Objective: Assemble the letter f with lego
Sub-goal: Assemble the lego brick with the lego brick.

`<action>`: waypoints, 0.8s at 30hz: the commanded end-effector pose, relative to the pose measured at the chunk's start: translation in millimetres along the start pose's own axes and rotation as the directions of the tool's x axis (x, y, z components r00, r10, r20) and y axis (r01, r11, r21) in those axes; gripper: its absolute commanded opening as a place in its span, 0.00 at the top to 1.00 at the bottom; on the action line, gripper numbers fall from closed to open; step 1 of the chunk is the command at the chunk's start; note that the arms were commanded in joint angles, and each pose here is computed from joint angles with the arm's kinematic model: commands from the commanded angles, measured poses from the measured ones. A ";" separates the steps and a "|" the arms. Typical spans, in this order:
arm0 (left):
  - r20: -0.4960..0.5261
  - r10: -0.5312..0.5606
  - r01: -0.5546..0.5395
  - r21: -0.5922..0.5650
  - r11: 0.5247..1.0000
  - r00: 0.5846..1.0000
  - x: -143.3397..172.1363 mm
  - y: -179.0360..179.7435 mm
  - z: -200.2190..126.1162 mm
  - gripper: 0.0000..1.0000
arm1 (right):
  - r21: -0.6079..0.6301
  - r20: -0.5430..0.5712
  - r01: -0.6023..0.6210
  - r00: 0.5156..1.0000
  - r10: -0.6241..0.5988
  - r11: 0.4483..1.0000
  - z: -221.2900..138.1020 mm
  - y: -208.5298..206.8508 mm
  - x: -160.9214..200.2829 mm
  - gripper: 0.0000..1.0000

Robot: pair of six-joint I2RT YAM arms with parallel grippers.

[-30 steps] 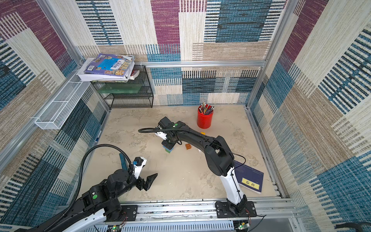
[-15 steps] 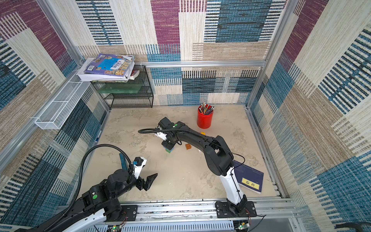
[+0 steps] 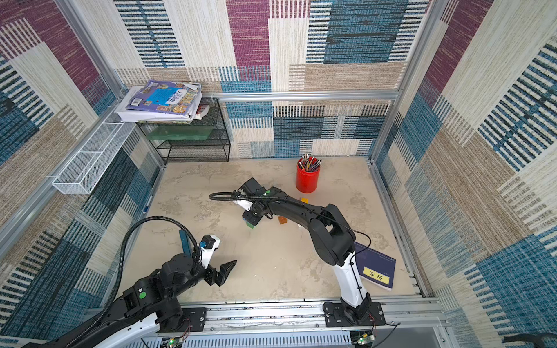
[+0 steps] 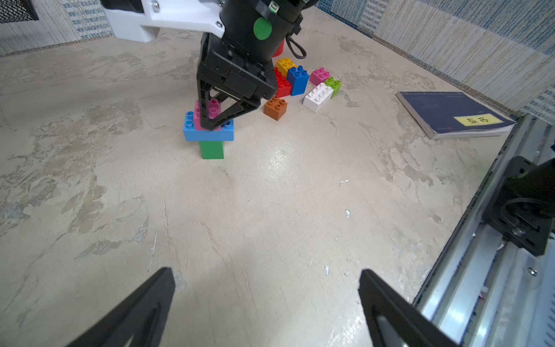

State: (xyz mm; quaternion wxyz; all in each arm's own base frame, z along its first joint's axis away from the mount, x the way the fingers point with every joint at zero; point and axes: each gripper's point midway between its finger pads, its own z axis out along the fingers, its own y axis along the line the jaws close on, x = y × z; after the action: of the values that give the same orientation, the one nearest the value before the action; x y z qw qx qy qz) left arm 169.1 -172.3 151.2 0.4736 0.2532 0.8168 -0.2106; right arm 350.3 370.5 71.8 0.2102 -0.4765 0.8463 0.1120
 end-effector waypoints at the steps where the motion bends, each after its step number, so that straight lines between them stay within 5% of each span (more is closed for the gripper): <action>1: 0.026 -0.005 0.005 -0.002 1.000 1.000 -6.1 0.1 -0.1 0.01 | -0.031 -0.199 -0.041 0.979 0.034 0.999 12.7 10.8 52.9 0.66; 14: 0.025 -0.005 0.005 -0.004 1.000 1.000 -5.5 0.5 0.0 0.01 | 0.026 0.020 -0.008 1.000 0.007 1.000 -37.1 3.0 -16.5 0.49; 24: 0.025 -0.005 0.005 -0.006 1.000 1.000 -5.6 0.9 -0.1 0.01 | 0.128 0.111 -0.124 0.988 0.110 0.984 -68.9 -24.2 -20.4 0.47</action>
State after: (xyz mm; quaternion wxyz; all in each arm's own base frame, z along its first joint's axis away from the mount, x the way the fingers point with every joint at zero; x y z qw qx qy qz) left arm 169.1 -172.2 151.2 0.4739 0.2530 0.8168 -0.2105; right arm 349.9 357.0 134.0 0.2506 -0.4436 0.8539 0.1062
